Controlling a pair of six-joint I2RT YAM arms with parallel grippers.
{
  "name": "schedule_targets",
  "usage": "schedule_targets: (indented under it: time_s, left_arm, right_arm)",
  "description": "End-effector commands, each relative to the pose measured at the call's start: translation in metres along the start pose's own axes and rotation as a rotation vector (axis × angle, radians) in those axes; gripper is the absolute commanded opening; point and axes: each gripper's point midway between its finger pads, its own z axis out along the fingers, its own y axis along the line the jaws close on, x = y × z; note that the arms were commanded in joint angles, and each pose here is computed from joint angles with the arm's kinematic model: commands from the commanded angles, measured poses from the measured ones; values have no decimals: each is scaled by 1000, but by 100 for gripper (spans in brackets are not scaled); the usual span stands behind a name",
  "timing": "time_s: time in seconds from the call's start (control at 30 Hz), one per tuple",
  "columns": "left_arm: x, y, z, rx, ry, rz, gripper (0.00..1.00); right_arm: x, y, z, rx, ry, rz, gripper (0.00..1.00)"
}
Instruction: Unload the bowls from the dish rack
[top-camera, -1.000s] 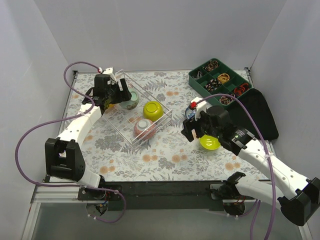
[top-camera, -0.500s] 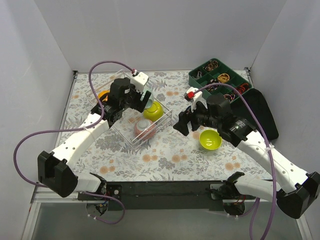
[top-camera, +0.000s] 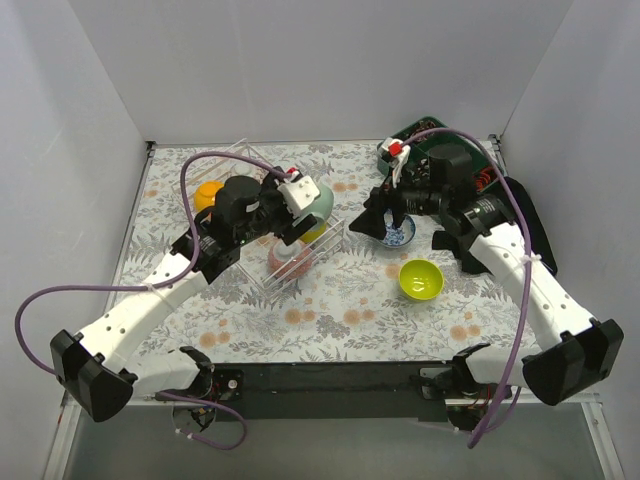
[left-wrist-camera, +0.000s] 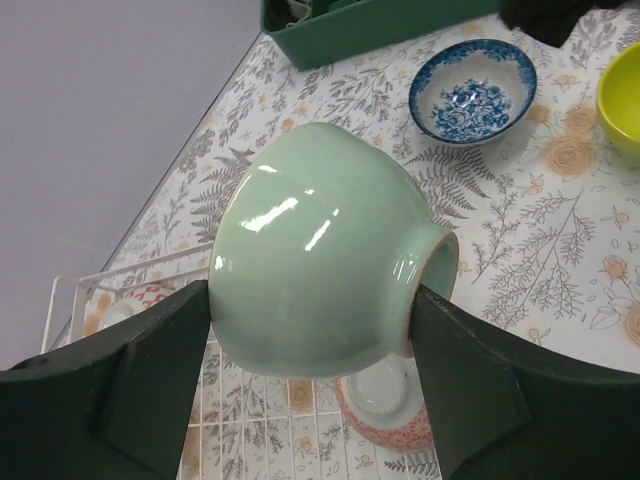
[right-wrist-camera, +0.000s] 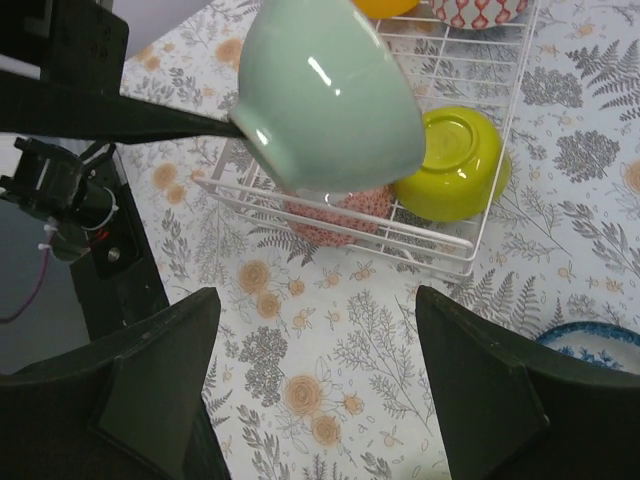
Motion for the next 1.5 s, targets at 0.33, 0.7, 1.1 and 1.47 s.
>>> schedule_targets:
  time_s: [0.33,0.7,1.1,1.47]
  left_arm:
    - [-51,-47,-14,182,-214,214,18]
    - [-58,-71,-6,237,-230,280,18]
    - [-54,-75,2,226,-233,314,18]
    - [-30,-81,10,225,-179,288,49]
  right_arm:
    - [-42,31,7,-429,-64,-115,87]
    - [-14,39,19,-557,-3,-29,80]
    - [19,56,22,-664,79,87,47]
    - [24,53,20,-584,92,74,1]
